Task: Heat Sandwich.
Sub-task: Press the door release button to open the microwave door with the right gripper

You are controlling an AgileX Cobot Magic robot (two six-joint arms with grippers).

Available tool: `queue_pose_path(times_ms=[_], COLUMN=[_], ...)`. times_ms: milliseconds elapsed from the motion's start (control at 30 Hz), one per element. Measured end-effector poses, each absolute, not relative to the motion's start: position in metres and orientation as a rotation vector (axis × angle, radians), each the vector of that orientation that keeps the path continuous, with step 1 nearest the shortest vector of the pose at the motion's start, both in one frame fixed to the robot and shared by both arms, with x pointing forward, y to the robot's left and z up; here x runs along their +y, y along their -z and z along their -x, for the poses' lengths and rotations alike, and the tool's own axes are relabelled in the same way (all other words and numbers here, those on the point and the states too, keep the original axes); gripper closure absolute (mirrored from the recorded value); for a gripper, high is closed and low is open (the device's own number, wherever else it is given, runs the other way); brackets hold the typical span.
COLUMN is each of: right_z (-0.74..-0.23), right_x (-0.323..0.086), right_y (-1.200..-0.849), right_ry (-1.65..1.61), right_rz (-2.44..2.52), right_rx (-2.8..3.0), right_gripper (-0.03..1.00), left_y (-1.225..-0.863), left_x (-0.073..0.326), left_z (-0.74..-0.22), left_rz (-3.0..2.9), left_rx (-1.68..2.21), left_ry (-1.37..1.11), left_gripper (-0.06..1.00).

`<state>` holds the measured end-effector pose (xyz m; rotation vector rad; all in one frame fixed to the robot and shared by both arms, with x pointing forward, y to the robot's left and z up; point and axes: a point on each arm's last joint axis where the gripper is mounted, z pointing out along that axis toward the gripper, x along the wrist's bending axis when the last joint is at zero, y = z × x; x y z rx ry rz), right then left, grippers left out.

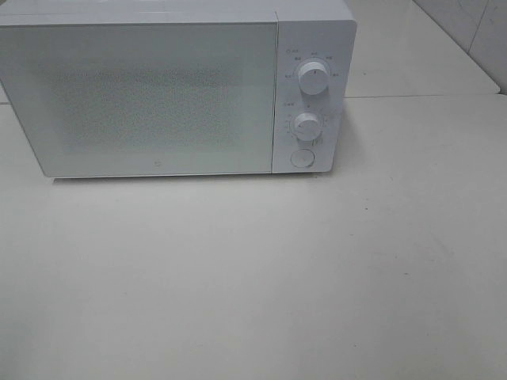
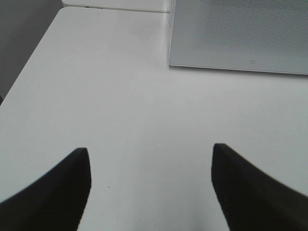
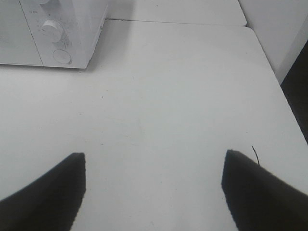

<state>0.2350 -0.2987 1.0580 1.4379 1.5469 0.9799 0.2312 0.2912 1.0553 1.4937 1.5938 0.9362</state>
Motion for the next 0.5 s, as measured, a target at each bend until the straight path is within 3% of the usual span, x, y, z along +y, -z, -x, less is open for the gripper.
queue_pose_path(times_ms=[500], right_z=[-0.258], right_x=[-0.298], right_y=[-1.081], right_ry=[-1.049], right_rz=[-1.362], right_rx=[1.461], right_gripper=[0.21], left_y=[-1.055], left_x=[0.291], left_z=[-0.231], left_rz=[-1.494], left_rx=[1.594], left_ry=[-0.936], left_gripper=[0.27])
